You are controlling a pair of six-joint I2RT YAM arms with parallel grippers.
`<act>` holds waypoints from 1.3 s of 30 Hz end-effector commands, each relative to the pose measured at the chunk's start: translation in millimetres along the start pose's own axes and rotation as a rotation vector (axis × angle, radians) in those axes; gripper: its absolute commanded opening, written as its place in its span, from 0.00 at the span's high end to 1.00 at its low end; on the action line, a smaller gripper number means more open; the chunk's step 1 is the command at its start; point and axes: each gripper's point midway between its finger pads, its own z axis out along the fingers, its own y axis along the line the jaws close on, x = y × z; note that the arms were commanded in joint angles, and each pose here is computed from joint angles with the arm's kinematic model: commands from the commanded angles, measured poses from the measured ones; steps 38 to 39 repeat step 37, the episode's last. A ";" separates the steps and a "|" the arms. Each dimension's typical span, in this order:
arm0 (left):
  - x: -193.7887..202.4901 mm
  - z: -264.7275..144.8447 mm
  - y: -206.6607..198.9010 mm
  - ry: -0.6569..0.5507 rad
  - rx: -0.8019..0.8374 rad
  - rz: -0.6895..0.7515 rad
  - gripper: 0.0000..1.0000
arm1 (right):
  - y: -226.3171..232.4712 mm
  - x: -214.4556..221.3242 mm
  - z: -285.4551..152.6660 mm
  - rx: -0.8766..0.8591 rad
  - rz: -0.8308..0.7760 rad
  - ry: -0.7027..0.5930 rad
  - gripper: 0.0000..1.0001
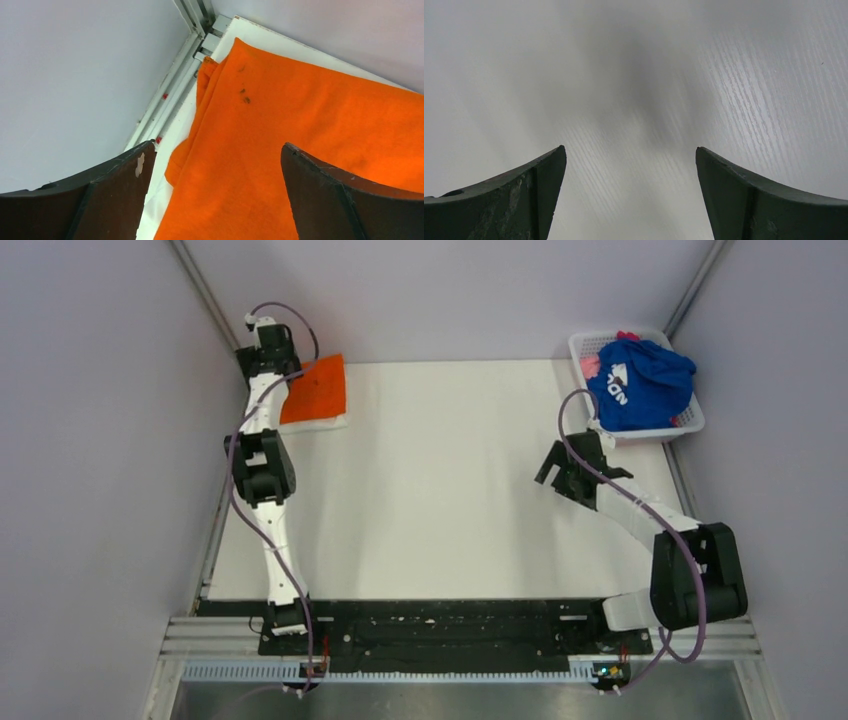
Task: Fold and stack the t-shirts
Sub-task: Reset both arms
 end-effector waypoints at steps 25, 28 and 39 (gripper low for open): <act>151.9 -391.2 -32.2 -0.126 0.876 -0.395 0.01 | -19.6 -17.7 -108.2 -0.297 0.109 -0.458 0.01; 149.2 -388.6 -22.3 -0.148 0.828 -0.400 0.01 | -22.9 -12.0 -105.4 -0.307 0.123 -0.471 0.01; 150.7 -382.9 -17.0 -0.117 0.771 -0.360 0.01 | -33.0 -7.8 -99.6 -0.260 0.133 -0.470 0.01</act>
